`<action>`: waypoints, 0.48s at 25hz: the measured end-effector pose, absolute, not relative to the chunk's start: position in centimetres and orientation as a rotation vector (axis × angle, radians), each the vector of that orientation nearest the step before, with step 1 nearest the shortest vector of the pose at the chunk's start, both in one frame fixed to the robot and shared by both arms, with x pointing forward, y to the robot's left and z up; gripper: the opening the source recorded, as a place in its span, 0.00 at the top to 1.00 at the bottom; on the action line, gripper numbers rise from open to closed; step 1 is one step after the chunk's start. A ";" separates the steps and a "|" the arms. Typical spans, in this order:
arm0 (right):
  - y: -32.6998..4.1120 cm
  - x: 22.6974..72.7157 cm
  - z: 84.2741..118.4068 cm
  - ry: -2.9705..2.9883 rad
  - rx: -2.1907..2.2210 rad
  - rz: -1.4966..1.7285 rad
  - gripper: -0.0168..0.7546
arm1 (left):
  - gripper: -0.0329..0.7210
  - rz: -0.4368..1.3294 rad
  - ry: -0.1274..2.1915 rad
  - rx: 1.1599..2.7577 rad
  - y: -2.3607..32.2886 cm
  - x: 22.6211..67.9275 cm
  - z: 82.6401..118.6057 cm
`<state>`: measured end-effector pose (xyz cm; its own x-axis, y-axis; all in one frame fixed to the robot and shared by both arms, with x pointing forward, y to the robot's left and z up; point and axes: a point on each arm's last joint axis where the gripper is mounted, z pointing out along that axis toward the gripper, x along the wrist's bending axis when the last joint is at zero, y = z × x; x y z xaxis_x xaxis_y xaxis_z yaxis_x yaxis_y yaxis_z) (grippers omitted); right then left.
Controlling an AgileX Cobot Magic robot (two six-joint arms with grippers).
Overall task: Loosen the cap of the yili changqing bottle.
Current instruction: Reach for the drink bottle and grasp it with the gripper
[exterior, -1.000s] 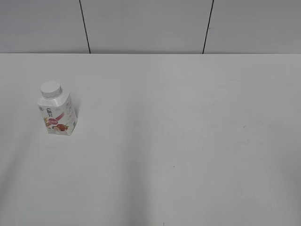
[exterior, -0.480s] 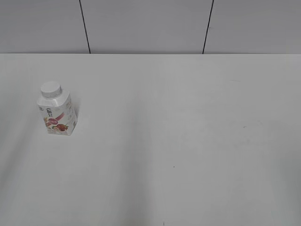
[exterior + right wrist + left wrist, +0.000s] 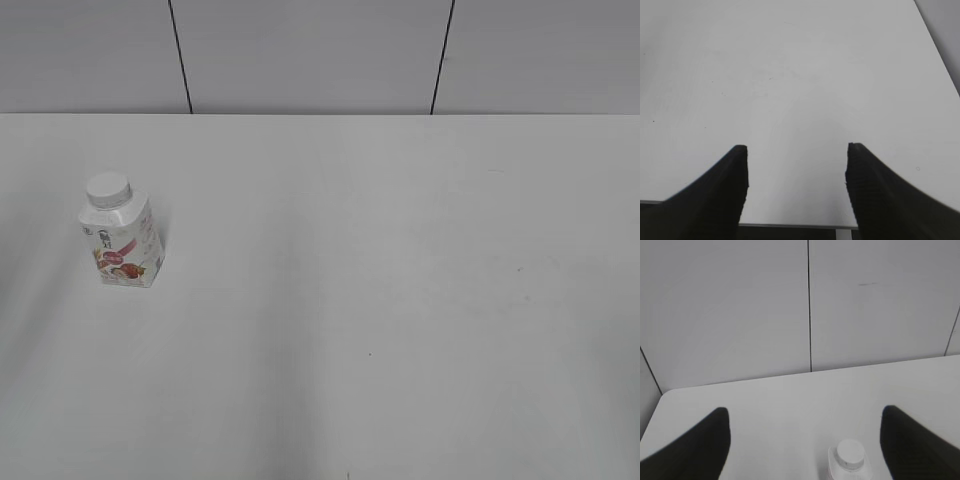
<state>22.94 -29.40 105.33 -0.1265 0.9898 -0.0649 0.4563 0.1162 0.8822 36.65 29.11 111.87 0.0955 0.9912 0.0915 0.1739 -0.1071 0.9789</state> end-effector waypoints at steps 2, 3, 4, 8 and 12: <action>-29.4 22.9 105.3 1.684 1.425 0.950 0.34 | 0.21 1.134 1.213 1.446 29.0 37.7 111.5; -29.4 22.9 105.3 1.684 1.425 0.950 0.34 | 0.21 1.142 1.202 1.436 29.0 38.1 111.2; -29.4 22.9 105.3 1.684 1.425 0.950 0.34 | 0.21 1.139 1.203 1.433 28.9 38.6 110.5; -29.4 22.9 105.3 1.684 1.424 0.949 0.34 | 0.22 1.125 1.204 1.407 28.7 40.2 107.5; -29.4 22.9 105.3 1.684 1.424 0.949 0.34 | 0.22 1.073 1.254 1.436 28.7 41.2 104.8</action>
<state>22.94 -29.40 105.33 -0.1269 0.9897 -0.0657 0.4562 0.1171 0.8822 41.22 28.66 104.83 0.1014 0.9940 0.0409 0.1943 -0.0601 0.9791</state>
